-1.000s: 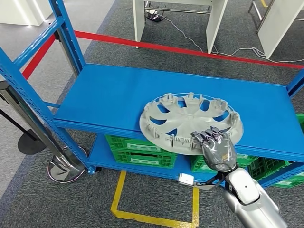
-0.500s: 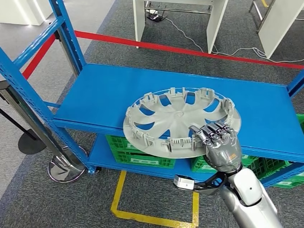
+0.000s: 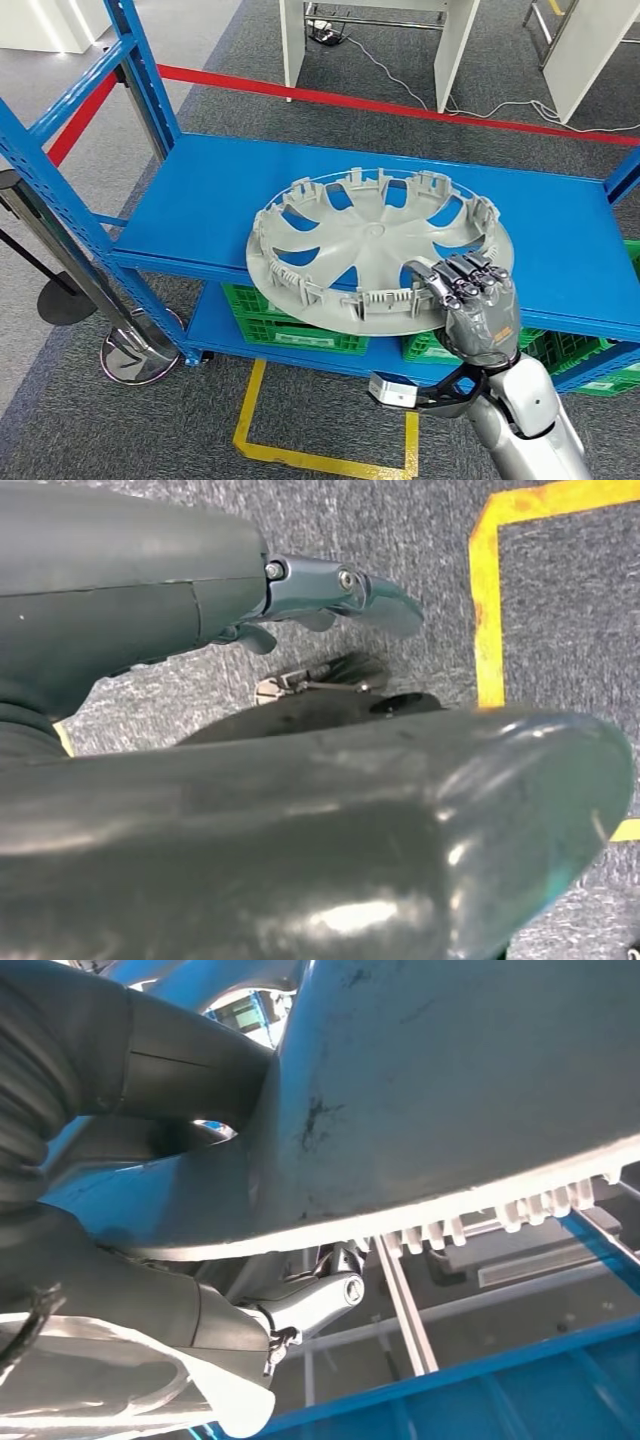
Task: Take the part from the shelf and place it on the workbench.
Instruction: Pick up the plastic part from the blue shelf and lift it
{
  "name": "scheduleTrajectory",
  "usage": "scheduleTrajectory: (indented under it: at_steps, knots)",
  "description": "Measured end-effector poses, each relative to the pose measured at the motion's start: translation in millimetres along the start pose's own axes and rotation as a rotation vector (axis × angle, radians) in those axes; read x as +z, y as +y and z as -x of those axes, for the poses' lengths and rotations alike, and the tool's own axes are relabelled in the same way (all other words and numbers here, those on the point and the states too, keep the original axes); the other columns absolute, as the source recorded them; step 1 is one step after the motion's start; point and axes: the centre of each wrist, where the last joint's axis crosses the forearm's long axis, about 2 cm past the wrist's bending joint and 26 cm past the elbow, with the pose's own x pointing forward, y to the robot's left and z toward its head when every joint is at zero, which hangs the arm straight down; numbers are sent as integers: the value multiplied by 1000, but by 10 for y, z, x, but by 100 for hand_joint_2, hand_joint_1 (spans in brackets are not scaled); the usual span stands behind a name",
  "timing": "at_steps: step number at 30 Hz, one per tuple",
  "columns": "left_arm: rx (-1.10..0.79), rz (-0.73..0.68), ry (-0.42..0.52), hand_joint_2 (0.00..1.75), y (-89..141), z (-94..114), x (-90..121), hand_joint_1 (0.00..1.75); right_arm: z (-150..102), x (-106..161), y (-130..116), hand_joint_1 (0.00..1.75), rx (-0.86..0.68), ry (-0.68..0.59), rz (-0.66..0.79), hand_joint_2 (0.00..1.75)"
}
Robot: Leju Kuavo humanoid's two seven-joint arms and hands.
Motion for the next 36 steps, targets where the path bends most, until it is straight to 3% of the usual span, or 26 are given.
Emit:
scheduleTrajectory:
  at_steps: [36]
  knots:
    - [-82,-43,-7,0,-122,-93,-12,0,48,-126,-211,175,9,44,170,175]
